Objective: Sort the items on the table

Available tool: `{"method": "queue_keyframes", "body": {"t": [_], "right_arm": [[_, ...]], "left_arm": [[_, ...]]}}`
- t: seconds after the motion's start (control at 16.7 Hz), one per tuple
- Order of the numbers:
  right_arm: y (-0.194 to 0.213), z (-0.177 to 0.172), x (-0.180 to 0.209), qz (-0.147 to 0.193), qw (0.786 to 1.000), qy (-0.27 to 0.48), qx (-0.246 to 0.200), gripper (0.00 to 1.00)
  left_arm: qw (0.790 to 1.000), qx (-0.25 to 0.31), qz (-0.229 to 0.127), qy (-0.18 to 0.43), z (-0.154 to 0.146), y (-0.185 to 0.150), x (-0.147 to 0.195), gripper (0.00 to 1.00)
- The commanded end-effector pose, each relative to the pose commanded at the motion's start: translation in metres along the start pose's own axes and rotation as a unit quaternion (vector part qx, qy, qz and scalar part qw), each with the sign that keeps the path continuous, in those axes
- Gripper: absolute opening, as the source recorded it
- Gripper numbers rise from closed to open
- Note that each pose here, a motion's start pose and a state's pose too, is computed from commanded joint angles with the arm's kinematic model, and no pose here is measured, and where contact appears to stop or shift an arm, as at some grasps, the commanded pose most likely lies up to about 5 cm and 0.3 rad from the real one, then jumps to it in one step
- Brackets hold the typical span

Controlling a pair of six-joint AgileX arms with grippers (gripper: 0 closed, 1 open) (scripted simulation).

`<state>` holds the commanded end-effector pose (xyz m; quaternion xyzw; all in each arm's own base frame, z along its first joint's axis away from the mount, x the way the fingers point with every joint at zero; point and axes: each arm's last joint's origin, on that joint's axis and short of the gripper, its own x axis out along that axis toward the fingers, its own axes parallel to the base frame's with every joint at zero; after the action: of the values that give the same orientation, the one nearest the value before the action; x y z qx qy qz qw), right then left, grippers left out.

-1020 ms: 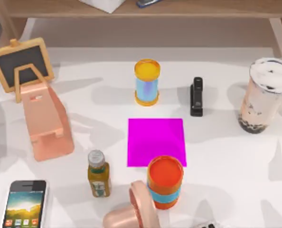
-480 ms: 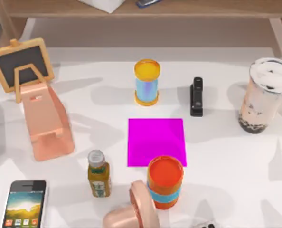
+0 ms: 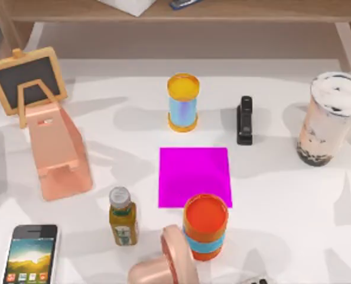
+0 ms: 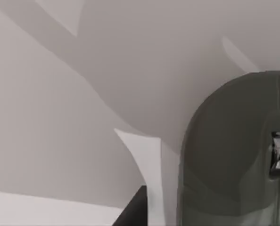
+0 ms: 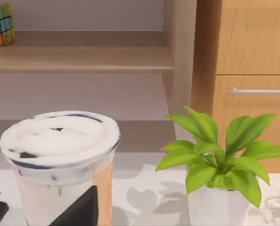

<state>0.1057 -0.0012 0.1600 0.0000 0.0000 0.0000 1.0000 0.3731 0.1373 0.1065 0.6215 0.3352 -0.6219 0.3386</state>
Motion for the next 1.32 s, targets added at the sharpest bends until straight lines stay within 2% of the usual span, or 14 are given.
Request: {"method": "queue_keyframes", "body": {"t": [0.24,0.3,0.72,0.9,1.32], "right_arm": [[0.000,0.000,0.000,0.000,1.000,0.000,0.000,1.00],[0.000,0.000,0.000,0.000,1.000,0.000,0.000,1.00],[0.000,0.000,0.000,0.000,1.000,0.000,0.000,1.00],[0.000,0.000,0.000,0.000,1.000,0.000,0.000,1.00],[0.000,0.000,0.000,0.000,1.000,0.000,0.000,1.00]], "left_arm": [[1.000,0.000,0.000,0.000,0.000,0.000,0.000,0.02],[1.000,0.000,0.000,0.000,0.000,0.000,0.000,0.00],[1.000,0.000,0.000,0.000,0.000,0.000,0.000,0.00],[1.000,-0.001,-0.001,0.008,0.000,0.000,-0.012,0.00],[1.000,0.000,-0.011,-0.004,-0.001,0.000,-0.074,0.00]]}}
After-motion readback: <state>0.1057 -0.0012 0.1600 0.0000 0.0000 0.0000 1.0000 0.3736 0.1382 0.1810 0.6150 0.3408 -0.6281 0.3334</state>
